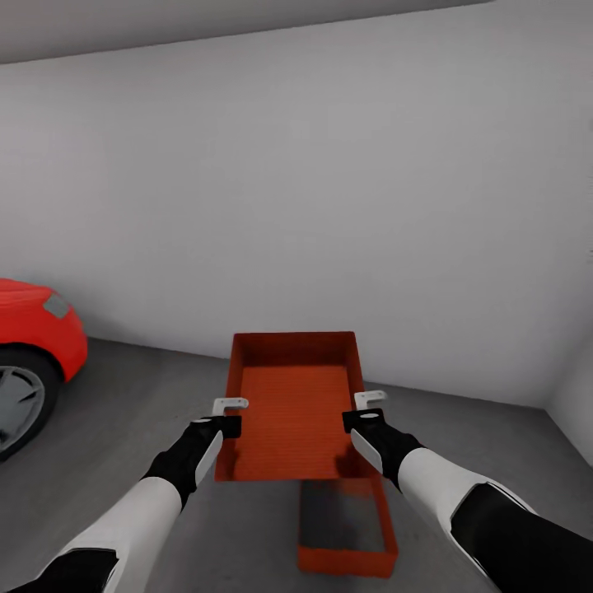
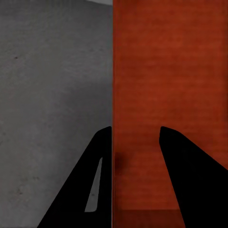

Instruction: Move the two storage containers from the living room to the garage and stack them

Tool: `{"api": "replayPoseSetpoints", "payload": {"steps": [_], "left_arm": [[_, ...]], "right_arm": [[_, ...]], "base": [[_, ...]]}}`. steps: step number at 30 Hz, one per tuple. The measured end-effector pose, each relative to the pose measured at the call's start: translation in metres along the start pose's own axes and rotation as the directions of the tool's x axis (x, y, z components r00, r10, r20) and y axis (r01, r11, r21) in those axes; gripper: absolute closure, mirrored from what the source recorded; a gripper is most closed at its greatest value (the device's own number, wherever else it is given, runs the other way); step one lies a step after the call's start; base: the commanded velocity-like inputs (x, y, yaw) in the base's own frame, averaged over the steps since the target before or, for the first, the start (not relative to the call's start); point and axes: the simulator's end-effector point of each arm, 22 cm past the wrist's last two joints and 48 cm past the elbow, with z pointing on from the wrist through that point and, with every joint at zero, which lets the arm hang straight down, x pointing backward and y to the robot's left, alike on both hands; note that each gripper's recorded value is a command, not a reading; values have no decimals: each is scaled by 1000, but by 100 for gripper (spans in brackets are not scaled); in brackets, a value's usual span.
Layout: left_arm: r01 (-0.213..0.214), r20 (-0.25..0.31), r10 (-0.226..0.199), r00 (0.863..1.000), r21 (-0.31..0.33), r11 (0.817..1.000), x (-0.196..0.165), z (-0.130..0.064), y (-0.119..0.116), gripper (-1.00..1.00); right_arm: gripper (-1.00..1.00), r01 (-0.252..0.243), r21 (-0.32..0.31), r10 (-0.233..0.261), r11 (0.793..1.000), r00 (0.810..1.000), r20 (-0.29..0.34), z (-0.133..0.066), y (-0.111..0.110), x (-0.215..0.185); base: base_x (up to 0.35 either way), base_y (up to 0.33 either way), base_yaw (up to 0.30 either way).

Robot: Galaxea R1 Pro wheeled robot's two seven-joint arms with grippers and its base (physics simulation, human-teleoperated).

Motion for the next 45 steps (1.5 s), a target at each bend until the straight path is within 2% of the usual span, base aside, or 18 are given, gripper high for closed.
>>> {"api": "replayPoseSetpoints", "payload": {"steps": [9, 18, 29, 45], "left_arm": [[0, 0, 0, 1000, 0, 1000, 0, 0, 0, 100], [0, 1, 0, 1000, -1, 1000, 0, 0, 0, 100], [1, 0, -1, 1000, -1, 1000, 0, 0, 0, 100], [1, 0, -1, 1000, 0, 1000, 0, 0, 0, 100]], "right_arm": [[100, 0, 0, 0, 1000, 1000, 0, 0, 0, 0], [100, -1, 0, 1, 1000, 1000, 1, 1, 0, 0], [100, 0, -1, 0, 1000, 1000, 1, 0, 0, 0], [100, 1, 0, -1, 1000, 1000, 0, 0, 0, 0]], "base": [[203, 67, -282], [51, 0, -247], [29, 0, -18], [305, 0, 0]]}}
